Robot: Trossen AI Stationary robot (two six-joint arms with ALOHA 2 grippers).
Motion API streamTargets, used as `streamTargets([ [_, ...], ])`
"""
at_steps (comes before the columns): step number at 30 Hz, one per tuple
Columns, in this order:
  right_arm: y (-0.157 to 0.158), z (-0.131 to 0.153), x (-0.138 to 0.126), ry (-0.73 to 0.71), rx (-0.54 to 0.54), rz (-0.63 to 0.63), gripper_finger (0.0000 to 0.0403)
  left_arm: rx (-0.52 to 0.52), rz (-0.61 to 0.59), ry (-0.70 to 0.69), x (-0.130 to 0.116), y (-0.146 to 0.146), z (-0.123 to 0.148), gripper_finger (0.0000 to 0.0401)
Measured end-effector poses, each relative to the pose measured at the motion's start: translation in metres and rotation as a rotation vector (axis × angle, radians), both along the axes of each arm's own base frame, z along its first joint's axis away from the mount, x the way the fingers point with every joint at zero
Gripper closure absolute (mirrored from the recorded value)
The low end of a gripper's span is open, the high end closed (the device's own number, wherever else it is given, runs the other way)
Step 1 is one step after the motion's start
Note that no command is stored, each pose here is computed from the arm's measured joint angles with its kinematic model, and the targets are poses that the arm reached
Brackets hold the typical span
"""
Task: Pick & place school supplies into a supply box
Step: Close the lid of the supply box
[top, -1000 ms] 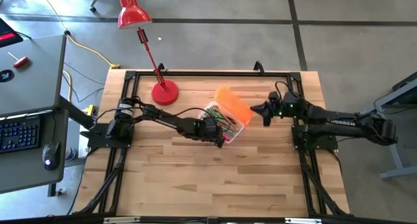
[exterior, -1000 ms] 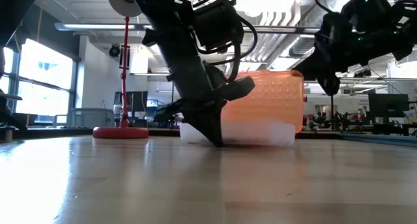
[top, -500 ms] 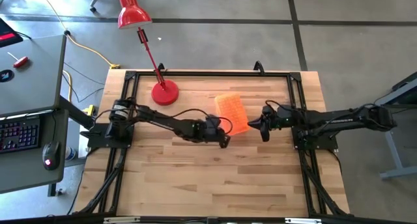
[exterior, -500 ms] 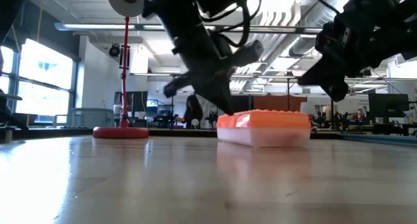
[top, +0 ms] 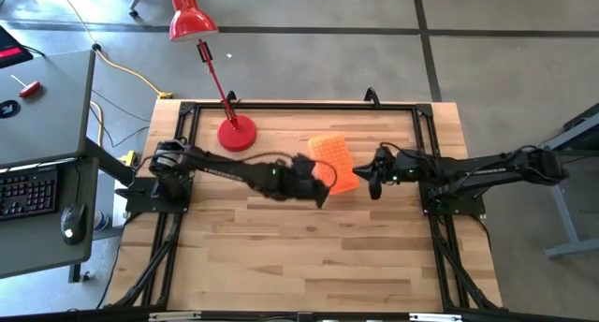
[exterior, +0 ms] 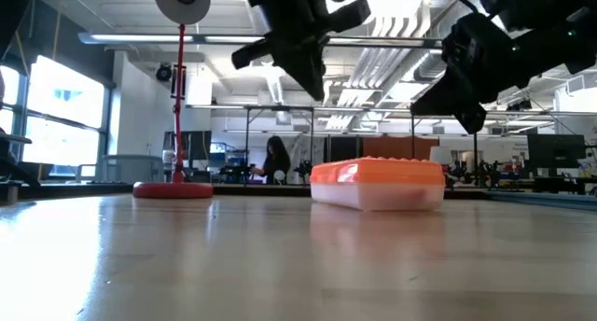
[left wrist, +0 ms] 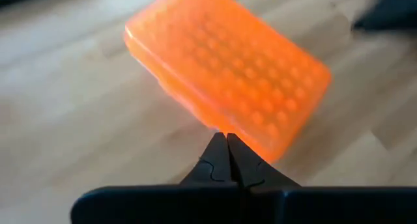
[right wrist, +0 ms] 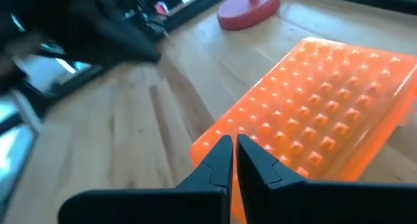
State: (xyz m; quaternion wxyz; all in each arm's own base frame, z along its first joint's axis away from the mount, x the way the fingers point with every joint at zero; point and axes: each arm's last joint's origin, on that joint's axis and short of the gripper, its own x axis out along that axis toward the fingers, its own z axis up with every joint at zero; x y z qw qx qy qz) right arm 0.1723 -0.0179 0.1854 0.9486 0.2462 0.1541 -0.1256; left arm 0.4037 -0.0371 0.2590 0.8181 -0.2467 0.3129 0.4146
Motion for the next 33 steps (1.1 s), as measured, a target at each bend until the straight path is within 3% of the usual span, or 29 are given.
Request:
streamTargets([
  [4,0.002,-0.006,0.014,0.091,-0.069,-0.003,0.0403,0.033,0.028,0.005,0.005,0.037,0.024,0.0381],
  [9,0.008,-0.022,0.029,0.212,-0.081,0.035,0.0403,0.006,0.026,-0.015,0.009,0.083,0.029,0.0387],
  [14,0.013,-0.025,0.039,0.254,-0.142,0.022,0.0403,-0.039,0.036,0.056,0.017,0.112,-0.004,0.0391],
  [19,0.013,-0.019,0.046,0.24,-0.169,0.02,0.0403,-0.11,-0.005,0.037,0.034,0.124,-0.033,0.0374],
  [23,0.013,-0.018,0.047,0.237,-0.167,0.023,0.0403,-0.135,-0.008,0.069,0.041,0.129,-0.056,0.0387],
  [33,0.013,-0.028,0.039,0.363,-0.15,0.01,0.0403,-0.161,-0.006,0.075,0.042,0.131,-0.06,0.0377],
])
